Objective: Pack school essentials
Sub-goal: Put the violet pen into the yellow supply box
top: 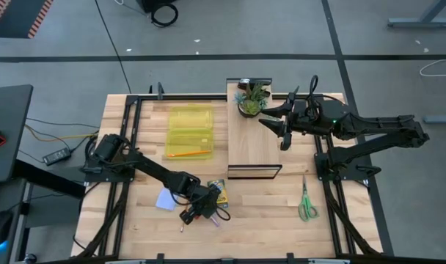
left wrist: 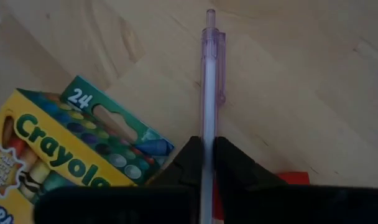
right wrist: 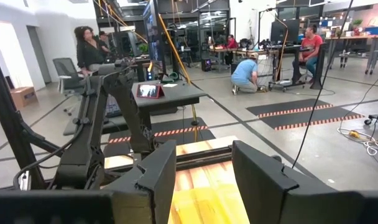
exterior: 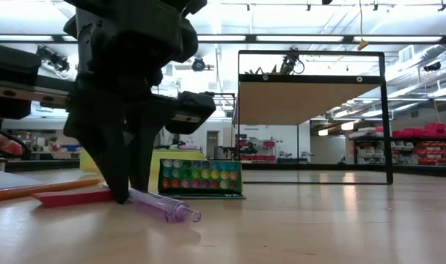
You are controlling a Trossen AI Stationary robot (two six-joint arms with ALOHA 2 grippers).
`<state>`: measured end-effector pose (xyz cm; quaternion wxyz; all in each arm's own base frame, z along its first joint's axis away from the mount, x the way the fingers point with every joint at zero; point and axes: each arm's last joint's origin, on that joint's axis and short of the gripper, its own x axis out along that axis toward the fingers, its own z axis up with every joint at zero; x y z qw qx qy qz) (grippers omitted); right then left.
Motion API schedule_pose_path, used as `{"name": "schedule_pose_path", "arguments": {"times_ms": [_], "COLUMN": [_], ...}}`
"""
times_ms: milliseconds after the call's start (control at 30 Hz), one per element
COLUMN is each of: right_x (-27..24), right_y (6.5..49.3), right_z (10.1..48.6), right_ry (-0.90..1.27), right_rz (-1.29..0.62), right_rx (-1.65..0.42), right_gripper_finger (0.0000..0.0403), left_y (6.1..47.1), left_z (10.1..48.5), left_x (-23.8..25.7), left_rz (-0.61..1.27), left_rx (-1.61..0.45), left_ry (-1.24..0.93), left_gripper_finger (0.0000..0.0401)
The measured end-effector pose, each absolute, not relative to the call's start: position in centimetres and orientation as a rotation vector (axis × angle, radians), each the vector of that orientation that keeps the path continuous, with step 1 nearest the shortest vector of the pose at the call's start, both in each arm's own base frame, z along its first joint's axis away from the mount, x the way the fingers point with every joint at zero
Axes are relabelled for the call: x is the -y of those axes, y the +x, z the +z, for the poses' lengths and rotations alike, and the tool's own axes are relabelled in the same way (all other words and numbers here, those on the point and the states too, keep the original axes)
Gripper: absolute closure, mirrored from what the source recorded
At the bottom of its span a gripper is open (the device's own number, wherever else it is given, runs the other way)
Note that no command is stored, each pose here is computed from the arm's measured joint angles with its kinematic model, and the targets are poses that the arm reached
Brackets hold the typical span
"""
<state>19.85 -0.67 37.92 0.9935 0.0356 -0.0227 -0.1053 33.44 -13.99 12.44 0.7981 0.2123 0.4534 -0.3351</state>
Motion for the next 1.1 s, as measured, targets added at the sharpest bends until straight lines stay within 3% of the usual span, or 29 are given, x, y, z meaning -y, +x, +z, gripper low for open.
{"name": "schedule_pose_path", "arguments": {"times_ms": [300,1100], "right_x": [0.7,0.7], "right_y": [19.9,19.9], "right_z": [37.9,37.9], "right_ry": [0.071,0.064], "right_rz": [-0.211,-0.211], "right_rx": [0.046,0.045], "right_gripper_finger": [0.024,0.024], "left_y": [33.3,30.9], "left_z": [12.6,17.7], "left_x": [13.9,12.4], "left_rz": [-0.698,-0.562], "left_rx": [-0.996,-1.045], "left_ry": [0.435,0.405], "left_gripper_finger": [0.0385,0.0379]}}
